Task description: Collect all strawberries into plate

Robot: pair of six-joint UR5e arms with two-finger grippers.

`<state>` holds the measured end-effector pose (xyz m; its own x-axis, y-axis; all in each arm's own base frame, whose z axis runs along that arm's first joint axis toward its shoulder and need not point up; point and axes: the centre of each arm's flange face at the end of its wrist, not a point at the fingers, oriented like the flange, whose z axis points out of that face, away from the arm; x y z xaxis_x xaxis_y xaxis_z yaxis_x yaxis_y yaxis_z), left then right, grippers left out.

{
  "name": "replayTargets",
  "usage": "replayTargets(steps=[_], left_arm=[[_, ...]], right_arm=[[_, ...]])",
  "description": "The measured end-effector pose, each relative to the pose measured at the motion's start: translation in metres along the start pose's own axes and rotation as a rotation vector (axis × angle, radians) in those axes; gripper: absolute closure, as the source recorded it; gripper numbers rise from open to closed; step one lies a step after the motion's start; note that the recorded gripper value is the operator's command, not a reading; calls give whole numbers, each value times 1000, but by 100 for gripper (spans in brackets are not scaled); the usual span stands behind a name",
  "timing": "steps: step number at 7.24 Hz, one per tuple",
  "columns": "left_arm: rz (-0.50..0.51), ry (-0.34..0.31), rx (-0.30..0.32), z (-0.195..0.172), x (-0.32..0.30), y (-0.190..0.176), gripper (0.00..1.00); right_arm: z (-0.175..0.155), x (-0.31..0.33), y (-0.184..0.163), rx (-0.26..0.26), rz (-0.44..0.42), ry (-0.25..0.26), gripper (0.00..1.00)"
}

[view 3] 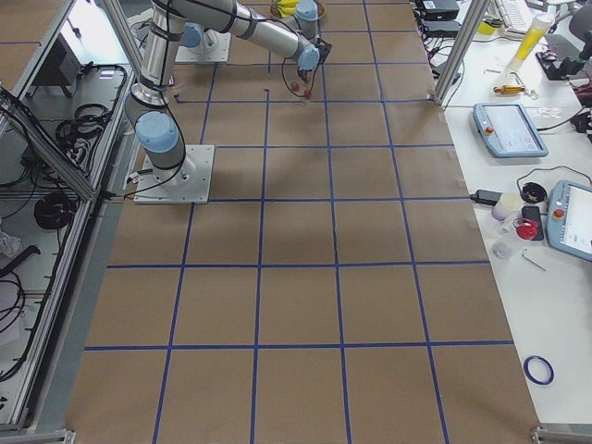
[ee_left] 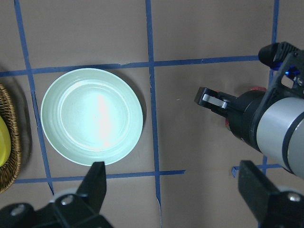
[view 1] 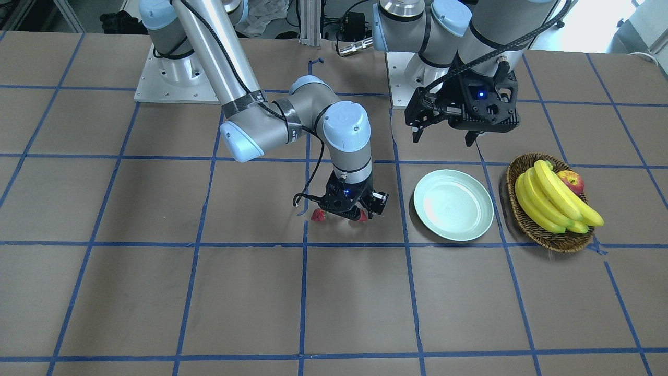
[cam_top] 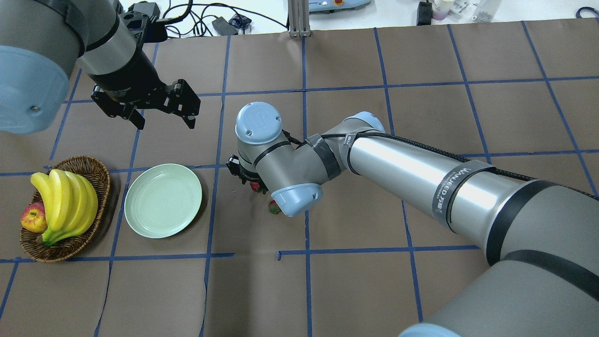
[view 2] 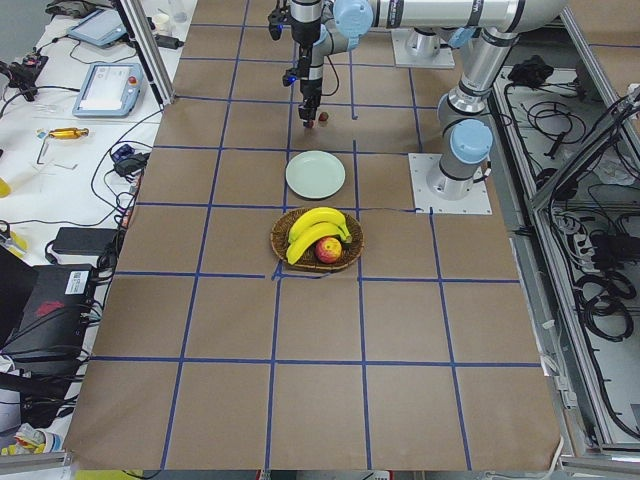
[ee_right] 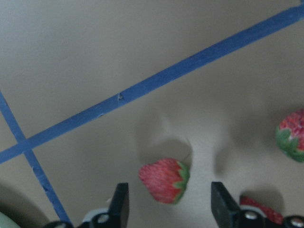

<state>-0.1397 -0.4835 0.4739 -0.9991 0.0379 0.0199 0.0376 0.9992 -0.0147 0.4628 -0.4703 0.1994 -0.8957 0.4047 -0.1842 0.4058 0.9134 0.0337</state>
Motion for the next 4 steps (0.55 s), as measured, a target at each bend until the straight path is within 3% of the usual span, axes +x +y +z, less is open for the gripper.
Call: replayTargets(steps=[2, 4], left_arm=[[1, -1, 2, -1, 0, 0, 0], [1, -2, 4, -2, 0, 0, 0]], right_arm=[[-60, 31, -26, -28, -126, 63, 0], [-154, 109, -84, -69, -207, 105, 0]])
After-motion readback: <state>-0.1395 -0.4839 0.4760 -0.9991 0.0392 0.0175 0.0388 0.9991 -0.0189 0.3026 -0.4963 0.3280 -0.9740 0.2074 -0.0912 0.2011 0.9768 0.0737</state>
